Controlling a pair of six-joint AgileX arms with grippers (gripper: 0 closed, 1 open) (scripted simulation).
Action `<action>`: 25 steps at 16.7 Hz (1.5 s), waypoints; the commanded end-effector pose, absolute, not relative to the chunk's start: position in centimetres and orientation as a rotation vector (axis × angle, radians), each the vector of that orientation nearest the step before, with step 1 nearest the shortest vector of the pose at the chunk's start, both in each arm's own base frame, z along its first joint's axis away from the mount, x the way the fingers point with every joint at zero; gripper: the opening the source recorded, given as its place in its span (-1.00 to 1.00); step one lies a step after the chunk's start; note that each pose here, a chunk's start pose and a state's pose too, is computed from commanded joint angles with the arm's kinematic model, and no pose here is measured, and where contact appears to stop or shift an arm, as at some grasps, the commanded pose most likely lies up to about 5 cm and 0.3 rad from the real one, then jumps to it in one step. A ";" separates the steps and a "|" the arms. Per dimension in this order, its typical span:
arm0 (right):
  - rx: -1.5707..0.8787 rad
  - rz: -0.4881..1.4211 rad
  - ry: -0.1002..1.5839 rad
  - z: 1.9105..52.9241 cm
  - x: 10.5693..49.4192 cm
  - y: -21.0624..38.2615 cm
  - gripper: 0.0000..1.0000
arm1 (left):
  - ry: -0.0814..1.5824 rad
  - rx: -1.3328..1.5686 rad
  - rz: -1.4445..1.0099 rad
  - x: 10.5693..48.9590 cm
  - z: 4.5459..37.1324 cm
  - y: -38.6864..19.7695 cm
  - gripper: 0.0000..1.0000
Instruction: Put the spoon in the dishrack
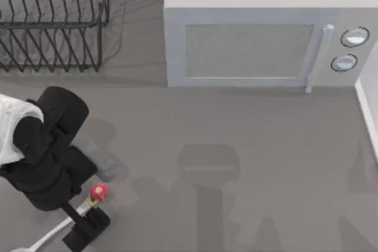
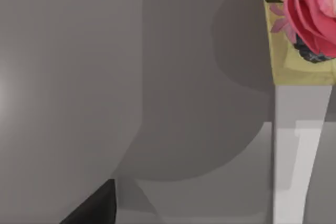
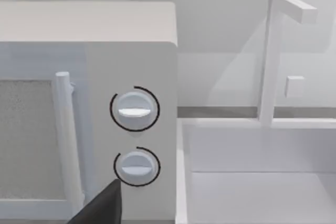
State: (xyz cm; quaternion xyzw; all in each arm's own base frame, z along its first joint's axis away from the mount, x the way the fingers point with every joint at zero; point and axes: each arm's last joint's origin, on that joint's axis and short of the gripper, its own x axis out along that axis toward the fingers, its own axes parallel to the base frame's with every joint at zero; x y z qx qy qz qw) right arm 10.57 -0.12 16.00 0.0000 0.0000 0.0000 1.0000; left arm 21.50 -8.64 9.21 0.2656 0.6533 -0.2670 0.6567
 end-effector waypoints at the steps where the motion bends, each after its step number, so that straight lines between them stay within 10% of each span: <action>1: 0.000 0.000 0.000 16.0 10.6 -0.1 1.00 | 1.480 0.602 -0.605 21.5 9.2 -8.6 1.00; 3: 0.000 0.000 0.000 16.0 10.6 -0.1 1.00 | 1.480 0.602 -0.605 21.5 9.2 -8.6 1.00; 16: 0.000 0.000 0.000 16.0 10.6 -0.1 1.00 | 1.480 0.602 -0.605 21.5 9.2 -8.6 -0.96; 25: 0.000 0.000 0.000 16.0 10.6 -0.1 1.00 | 1.450 0.588 -0.611 21.7 11.4 -8.7 -1.00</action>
